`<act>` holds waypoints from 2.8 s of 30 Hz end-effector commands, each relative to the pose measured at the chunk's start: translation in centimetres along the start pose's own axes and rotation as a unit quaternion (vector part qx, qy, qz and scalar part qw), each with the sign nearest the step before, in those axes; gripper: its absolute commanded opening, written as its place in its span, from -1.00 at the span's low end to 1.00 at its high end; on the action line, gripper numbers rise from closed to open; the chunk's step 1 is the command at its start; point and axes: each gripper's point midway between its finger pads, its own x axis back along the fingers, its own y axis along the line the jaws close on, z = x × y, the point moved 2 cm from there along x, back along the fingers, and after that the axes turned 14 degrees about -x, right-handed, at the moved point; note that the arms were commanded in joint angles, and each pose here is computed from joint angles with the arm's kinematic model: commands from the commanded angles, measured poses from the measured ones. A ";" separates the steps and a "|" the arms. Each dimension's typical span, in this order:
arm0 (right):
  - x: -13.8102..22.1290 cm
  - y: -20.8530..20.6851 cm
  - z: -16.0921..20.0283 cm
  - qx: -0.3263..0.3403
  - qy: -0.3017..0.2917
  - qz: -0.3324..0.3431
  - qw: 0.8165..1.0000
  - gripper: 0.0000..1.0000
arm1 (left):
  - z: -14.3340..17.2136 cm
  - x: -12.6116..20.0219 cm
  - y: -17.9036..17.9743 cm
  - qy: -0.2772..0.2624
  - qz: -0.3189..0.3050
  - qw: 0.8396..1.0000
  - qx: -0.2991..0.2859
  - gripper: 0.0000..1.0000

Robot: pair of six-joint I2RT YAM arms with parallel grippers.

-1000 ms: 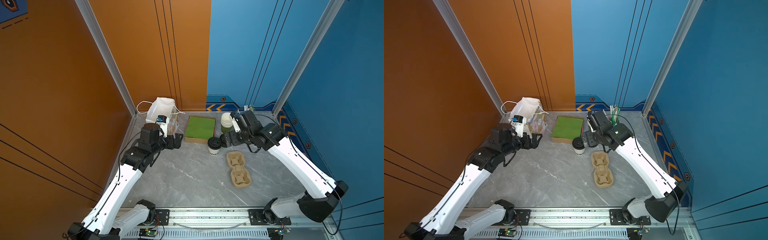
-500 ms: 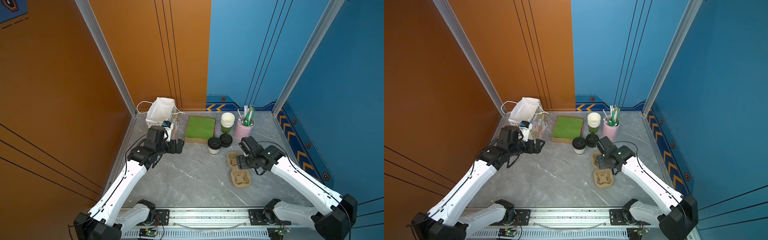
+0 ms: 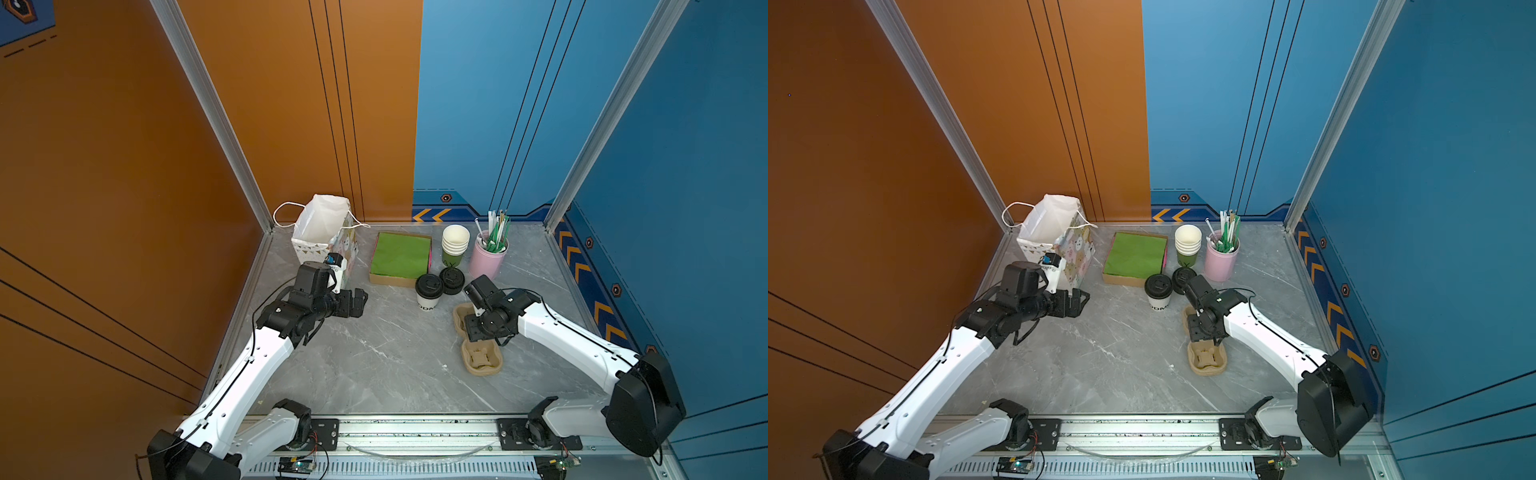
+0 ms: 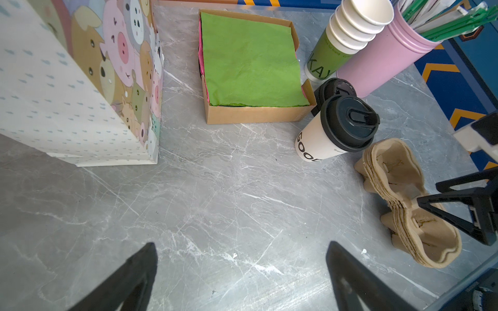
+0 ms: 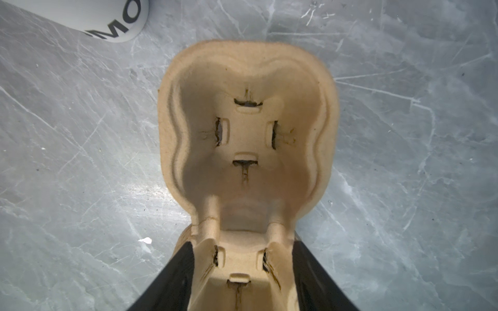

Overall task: Pack a coffee takeout order
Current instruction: Pick up the cup tray from the cup tray.

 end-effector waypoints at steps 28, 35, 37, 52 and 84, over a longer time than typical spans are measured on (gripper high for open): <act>-3.2 -0.5 1.2 -0.012 0.055 0.006 0.998 -0.27 | 0.5 -0.2 0.0 -0.005 0.007 1.000 0.011 0.96; -2.6 -0.3 0.8 -0.016 0.044 -0.002 0.999 -0.31 | 0.7 -0.2 0.0 -0.003 0.007 1.000 0.012 0.96; -2.0 -0.2 0.5 -0.019 0.036 -0.007 0.999 -0.31 | 0.7 -0.2 0.0 -0.004 0.007 1.000 0.013 0.96; 2.1 -1.0 -0.4 -0.024 -0.010 -0.012 1.000 -0.28 | 0.7 -0.1 0.1 -0.007 0.005 1.000 0.012 0.96; 13.3 2.2 -5.4 -0.043 -0.146 -0.148 0.977 -0.25 | -16.9 4.5 11.9 -0.005 -0.160 0.985 -0.066 0.75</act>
